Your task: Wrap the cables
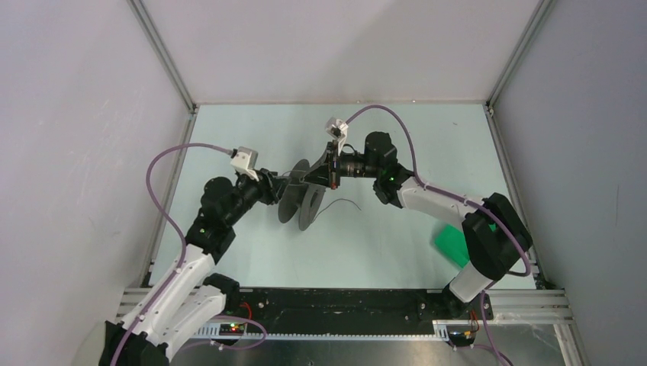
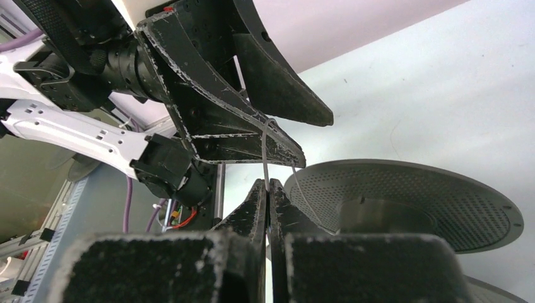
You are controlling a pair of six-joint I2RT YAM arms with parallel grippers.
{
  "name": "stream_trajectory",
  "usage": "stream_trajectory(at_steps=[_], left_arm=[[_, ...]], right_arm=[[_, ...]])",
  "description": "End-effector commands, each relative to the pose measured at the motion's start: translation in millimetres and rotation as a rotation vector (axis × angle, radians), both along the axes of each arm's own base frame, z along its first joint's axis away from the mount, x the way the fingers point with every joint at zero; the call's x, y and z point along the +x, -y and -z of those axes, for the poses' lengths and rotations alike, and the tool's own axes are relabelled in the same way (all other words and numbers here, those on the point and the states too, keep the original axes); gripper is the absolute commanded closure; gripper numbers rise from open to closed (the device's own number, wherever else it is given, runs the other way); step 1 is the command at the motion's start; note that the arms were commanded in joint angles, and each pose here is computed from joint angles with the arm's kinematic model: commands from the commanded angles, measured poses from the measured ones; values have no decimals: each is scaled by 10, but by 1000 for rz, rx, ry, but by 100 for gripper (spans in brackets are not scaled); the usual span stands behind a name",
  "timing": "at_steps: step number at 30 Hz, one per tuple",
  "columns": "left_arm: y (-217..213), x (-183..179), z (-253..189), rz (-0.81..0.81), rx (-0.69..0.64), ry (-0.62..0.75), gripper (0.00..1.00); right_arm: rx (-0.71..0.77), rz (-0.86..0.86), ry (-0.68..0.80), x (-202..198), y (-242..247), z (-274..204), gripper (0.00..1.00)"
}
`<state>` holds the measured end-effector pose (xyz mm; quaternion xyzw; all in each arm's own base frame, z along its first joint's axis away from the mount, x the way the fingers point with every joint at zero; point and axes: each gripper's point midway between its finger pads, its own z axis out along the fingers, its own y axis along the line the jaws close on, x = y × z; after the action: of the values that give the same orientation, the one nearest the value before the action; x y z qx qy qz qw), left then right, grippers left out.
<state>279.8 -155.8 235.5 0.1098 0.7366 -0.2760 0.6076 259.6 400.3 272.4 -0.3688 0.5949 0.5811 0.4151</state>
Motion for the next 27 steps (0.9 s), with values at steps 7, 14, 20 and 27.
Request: stream_trajectory(at_steps=[7, 14, 20, 27], left_arm=[[-22, 69, 348, -32, 100, -98, 47], [-23, 78, 504, -50, 168, -143, 48], [-11, 133, 548, -60, 190, -158, 51], [37, 164, 599, -52, 206, -163, 53]], right_arm=[[-1, -19, -34, 82, -33, 197, 100], [-19, -19, -46, 79, -22, 312, 100], [-26, -19, -64, 80, -16, 389, 100], [-34, -22, -84, 70, -19, 481, 100]])
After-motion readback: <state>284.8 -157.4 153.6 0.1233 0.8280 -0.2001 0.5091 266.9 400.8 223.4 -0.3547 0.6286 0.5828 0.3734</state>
